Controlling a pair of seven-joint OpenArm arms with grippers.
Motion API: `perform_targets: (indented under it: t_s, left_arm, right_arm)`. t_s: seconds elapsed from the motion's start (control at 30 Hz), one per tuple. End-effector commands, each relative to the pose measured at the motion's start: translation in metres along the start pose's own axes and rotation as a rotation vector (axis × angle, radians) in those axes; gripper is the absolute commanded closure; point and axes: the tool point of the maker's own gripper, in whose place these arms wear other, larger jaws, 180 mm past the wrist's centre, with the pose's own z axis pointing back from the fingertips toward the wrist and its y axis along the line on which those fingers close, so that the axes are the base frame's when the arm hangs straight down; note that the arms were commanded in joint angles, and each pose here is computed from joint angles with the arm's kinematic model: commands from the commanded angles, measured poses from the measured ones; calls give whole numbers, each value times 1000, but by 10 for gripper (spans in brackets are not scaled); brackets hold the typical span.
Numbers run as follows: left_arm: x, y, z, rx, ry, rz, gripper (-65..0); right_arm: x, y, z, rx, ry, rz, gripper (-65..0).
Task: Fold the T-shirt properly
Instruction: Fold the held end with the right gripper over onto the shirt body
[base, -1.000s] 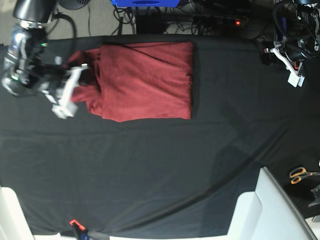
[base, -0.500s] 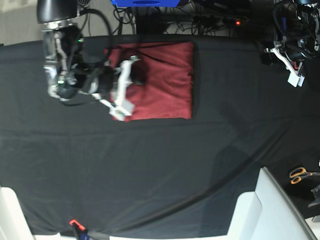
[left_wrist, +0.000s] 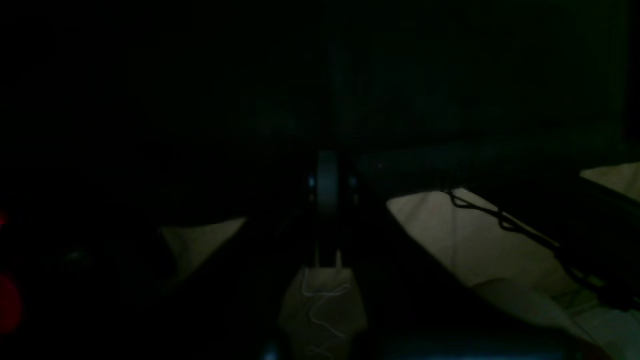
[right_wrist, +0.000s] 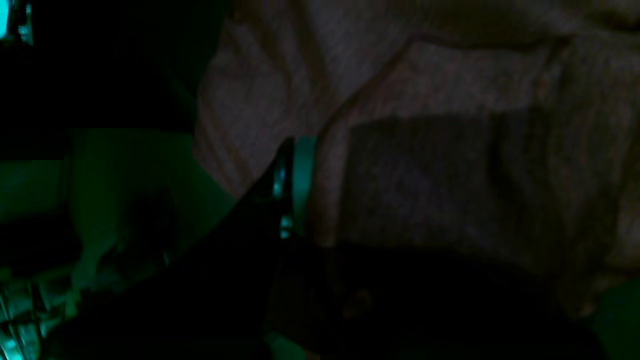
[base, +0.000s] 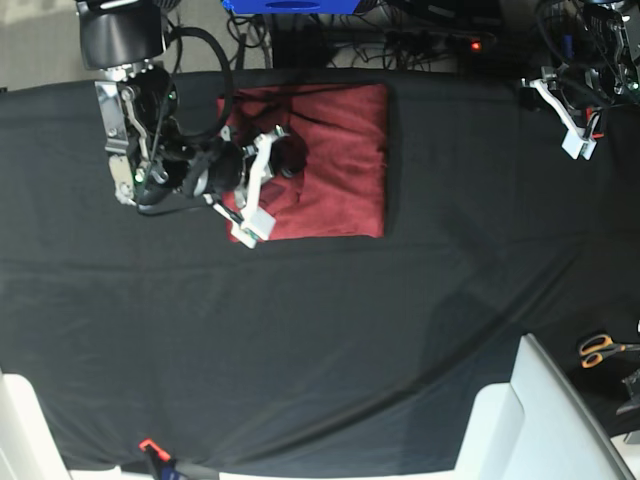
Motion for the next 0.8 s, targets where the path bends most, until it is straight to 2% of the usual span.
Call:
perform_targets:
  t_s: [0.0, 0.13, 0.17, 0.23, 0.37, 0.43, 0.77]
  left_arm:
    - [13, 7, 8, 16, -38, -23, 0]
    - [14, 7, 8, 16, -41, -23, 0]
    - [14, 7, 8, 16, -42, -23, 0]
    - [14, 7, 8, 16, -42, -23, 0]
    - [14, 7, 8, 17, -41, -24, 0]
    - [15, 7, 8, 17, -43, -24, 0]
    - [15, 7, 8, 18, -42, -24, 0]
  right_arm:
    - [21, 11, -1, 30, -54, 32, -6]
    - [28, 18, -5, 45, -48, 65, -18]
    - [28, 21, -7, 51, -42, 75, -53]
    - [34, 24, -8, 55, -33, 104, -164]
    - [36, 31, -12, 68, -15, 136, -432]
    - [40, 31, -12, 70, -22, 140, -498]
    - [33, 35, -40, 130, 84, 79, -507]
